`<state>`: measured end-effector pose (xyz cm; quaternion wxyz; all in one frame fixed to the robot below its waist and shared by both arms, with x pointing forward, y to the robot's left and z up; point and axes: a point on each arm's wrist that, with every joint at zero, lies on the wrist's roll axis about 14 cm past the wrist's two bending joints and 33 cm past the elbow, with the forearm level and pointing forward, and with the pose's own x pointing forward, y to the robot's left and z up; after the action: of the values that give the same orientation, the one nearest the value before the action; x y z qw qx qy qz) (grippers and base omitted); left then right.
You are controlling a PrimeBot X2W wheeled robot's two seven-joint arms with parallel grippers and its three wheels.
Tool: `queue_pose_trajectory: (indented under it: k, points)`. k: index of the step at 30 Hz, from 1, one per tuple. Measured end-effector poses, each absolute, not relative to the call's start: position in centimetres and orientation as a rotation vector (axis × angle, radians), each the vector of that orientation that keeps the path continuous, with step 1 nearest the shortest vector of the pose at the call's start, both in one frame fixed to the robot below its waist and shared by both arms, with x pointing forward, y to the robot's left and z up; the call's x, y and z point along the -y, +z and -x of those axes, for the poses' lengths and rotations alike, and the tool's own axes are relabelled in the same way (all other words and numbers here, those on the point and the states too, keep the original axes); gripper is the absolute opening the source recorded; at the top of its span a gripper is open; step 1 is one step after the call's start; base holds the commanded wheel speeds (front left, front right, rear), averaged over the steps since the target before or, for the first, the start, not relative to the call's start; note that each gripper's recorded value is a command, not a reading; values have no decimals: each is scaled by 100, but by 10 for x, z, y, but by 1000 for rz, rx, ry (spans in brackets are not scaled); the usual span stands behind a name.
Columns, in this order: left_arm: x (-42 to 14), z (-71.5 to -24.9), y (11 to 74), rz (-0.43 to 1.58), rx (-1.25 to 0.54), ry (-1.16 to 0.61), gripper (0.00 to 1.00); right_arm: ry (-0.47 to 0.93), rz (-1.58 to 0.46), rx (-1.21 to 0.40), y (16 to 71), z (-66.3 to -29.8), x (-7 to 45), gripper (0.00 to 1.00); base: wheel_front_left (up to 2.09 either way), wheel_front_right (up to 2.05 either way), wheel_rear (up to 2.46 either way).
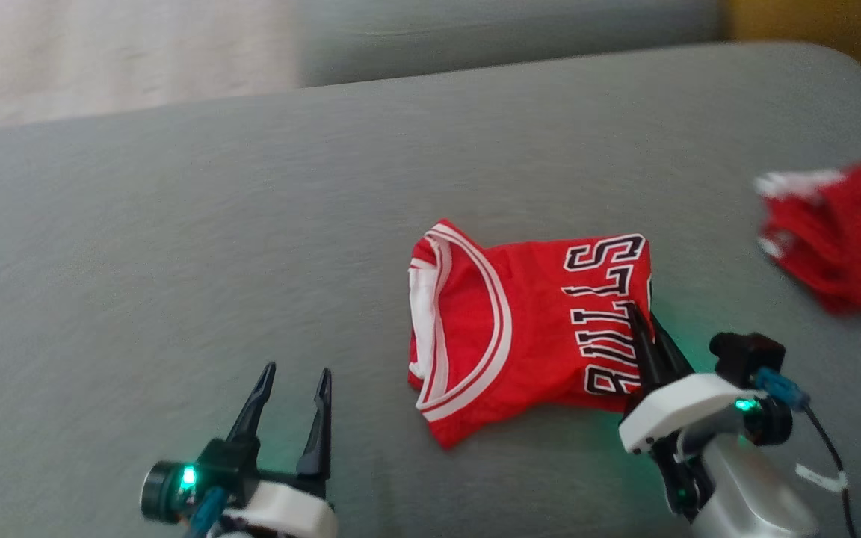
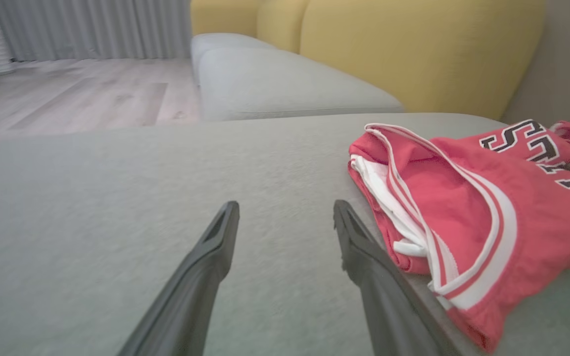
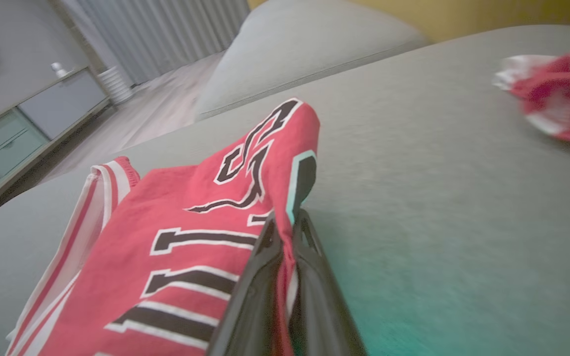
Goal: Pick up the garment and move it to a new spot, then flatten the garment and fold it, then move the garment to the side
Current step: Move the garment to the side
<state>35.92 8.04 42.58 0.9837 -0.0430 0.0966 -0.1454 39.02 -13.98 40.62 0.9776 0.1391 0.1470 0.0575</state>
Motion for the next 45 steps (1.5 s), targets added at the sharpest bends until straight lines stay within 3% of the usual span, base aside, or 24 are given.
queue_pose_trajectory:
  k: [6,14,25,35,36,37,41,45]
  points:
    - [-12,-378,436,92,-166,-495,100,-65,-284,-262,408,-355,201,0,0,0,0]
    - [41,-378,428,102,-191,-655,100,-227,-225,-224,417,-334,258,0,0,0,0]
    - [24,-378,412,80,-229,-616,100,-189,151,-104,509,-426,317,0,0,0,0]
    - [-2,-377,404,81,-250,-547,100,-334,347,-238,524,-437,401,0,0,0,0]
    - [-4,-378,404,81,-251,-539,100,-353,349,-242,525,-437,406,42,0,0,0]
    - [-7,-378,404,81,-253,-531,100,-364,353,-245,525,-438,410,100,0,0,0]
    - [-15,-381,403,72,-250,-508,100,-393,353,-228,525,-442,413,100,0,0,0]
    - [-25,-385,406,71,-240,-471,100,-327,335,-153,528,-461,378,100,0,0,0]
